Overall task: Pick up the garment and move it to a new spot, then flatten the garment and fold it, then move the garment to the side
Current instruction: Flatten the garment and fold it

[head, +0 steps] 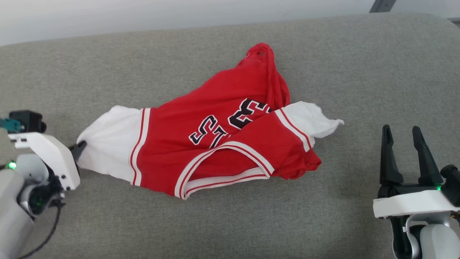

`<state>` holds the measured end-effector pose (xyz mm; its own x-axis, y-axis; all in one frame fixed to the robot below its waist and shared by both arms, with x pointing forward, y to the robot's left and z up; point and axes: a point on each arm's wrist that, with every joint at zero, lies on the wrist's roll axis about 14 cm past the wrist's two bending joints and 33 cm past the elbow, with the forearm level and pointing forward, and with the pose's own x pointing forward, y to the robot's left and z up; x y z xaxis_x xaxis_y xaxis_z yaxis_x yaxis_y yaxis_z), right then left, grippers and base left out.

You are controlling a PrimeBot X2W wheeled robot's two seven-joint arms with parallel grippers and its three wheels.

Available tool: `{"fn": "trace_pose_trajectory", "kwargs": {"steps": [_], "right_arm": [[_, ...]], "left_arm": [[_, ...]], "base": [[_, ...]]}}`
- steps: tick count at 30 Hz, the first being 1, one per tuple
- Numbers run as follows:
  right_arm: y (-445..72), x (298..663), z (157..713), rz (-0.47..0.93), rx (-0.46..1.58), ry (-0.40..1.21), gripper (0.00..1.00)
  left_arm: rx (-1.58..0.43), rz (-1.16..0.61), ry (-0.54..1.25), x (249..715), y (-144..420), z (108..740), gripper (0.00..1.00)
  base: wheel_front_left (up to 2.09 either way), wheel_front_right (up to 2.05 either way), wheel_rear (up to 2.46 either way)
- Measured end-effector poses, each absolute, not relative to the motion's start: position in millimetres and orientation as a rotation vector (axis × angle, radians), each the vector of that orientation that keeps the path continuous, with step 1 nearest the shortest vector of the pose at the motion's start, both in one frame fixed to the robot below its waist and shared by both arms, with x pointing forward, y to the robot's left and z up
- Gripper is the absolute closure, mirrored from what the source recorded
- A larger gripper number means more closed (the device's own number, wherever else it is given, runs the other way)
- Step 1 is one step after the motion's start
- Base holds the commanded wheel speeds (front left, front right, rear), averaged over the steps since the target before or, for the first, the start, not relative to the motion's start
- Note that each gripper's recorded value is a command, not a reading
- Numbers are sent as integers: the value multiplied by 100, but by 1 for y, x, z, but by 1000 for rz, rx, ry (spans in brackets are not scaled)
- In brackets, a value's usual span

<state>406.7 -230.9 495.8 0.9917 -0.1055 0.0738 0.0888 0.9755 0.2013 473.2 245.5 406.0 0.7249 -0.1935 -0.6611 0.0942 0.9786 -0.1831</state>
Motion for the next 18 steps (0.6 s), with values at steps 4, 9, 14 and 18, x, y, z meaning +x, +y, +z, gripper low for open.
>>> {"fn": "trace_pose_trajectory", "kwargs": {"steps": [4,9,14,18], "right_arm": [[-226,407,497,-74,191,-83,0],[-223,407,489,-33,153,-46,0],[-222,415,475,61,59,23,0],[-226,431,465,136,-34,124,0]], "left_arm": [[-167,-148,722,464,244,403,100],[-201,-106,639,466,246,408,0],[-217,-56,510,452,249,408,0],[-235,-44,475,428,234,396,0]], "base": [[0,0,0],[0,0,0],[0,0,0],[0,0,0]]}}
